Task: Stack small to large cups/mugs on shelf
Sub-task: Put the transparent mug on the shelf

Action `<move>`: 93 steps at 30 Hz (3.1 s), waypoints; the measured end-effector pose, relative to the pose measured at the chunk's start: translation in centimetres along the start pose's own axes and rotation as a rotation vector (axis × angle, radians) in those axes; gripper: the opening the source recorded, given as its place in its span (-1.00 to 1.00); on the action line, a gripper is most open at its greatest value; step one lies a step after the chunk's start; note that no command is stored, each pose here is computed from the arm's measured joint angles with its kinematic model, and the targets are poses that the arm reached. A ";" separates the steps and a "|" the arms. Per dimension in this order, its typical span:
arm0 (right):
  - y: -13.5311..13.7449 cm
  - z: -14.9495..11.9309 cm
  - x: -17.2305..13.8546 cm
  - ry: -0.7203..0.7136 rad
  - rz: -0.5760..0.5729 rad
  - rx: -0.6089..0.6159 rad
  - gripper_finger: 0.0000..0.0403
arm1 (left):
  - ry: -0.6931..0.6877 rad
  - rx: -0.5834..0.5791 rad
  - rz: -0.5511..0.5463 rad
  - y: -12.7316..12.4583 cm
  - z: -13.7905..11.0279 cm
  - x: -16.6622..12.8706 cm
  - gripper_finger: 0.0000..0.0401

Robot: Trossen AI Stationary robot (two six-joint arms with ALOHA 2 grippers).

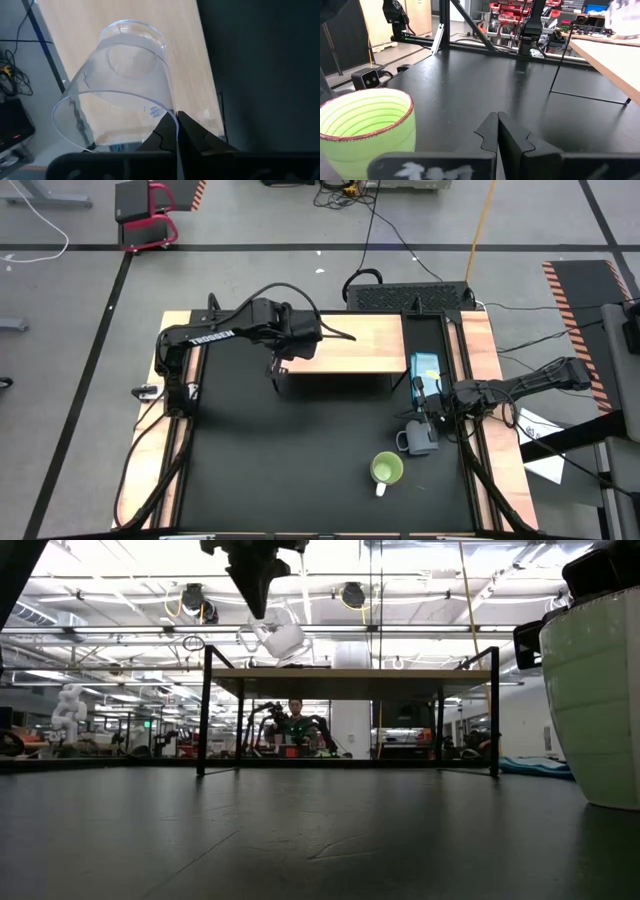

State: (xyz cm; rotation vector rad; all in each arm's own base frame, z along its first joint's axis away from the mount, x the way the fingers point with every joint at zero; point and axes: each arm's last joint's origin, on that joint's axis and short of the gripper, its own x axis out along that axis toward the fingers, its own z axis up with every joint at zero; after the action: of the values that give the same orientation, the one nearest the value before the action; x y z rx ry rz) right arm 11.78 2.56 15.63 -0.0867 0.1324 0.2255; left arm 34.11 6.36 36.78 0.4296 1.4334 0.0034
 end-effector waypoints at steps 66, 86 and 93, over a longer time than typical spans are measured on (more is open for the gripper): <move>0.0 0.6 0.1 -0.061 -0.005 -0.016 -1.00 | -0.121 -0.038 -0.254 -14.8 -0.8 -5.6 -1.00; -0.1 0.6 0.1 -0.062 -0.006 -0.011 -1.00 | 0.034 -0.060 -0.298 -22.5 -1.0 3.6 -1.00; -0.1 0.6 0.1 -0.062 -0.006 -0.013 -1.00 | 0.090 -0.052 -0.291 -23.3 -0.8 5.7 -1.00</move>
State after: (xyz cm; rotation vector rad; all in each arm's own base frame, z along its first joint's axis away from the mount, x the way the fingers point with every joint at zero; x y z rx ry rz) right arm 11.99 2.60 16.22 -0.0924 0.0689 0.2233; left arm 28.35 -13.49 24.56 0.1769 1.5706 -0.1763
